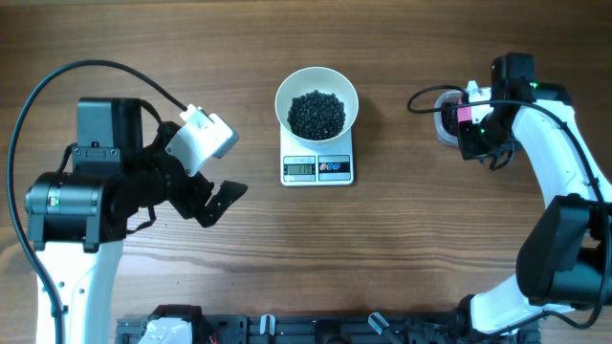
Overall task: Scoop item into bowl and weigh 150g on scale
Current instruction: 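Dip the pink scoop into the black beans in the tub and fill it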
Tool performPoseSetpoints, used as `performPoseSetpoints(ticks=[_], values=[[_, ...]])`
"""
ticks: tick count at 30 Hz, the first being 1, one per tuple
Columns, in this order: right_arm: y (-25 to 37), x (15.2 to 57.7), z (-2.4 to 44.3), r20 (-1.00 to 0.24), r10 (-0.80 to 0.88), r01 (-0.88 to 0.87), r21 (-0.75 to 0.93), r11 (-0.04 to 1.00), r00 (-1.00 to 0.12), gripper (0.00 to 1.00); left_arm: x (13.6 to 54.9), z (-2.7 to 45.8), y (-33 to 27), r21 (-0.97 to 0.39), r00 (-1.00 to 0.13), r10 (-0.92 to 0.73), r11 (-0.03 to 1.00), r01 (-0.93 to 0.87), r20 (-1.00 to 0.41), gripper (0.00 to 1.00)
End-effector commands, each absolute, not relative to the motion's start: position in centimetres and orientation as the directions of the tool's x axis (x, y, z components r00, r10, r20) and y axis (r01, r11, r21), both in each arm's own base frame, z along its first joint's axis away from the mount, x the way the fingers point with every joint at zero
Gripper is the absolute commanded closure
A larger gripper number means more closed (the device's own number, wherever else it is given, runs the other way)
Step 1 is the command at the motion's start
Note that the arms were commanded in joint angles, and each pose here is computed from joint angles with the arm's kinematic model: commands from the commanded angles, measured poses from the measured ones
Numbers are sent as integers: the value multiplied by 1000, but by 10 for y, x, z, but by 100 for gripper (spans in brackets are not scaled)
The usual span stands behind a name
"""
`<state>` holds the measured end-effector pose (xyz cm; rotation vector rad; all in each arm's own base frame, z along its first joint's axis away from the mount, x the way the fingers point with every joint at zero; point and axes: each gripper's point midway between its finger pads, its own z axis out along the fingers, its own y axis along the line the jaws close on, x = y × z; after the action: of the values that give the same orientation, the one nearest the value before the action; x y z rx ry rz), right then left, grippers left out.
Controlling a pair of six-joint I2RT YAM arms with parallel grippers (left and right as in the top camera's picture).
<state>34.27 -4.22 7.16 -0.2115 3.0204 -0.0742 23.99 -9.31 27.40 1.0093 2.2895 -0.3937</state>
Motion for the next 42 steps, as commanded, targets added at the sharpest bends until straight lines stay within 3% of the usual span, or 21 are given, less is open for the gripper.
performPoseSetpoints(ticks=[1,13,20,42], values=[[-33,349,72,-126,-205,-206,-9,979,-971,96,242,280,-93,-15,-515,568,662,750,-642,0],[3,346,76,-173,-218,-250,194,949,-960,96,242,280,-93,-15,-515,568,662,750,-642,0],[6,336,76,-138,-200,-228,233,945,-970,96,242,280,-93,-15,-515,568,662,750,-642,0],[-49,346,116,-257,233,21,627,779,-938,96,242,280,-93,-15,-515,568,662,750,-642,0]])
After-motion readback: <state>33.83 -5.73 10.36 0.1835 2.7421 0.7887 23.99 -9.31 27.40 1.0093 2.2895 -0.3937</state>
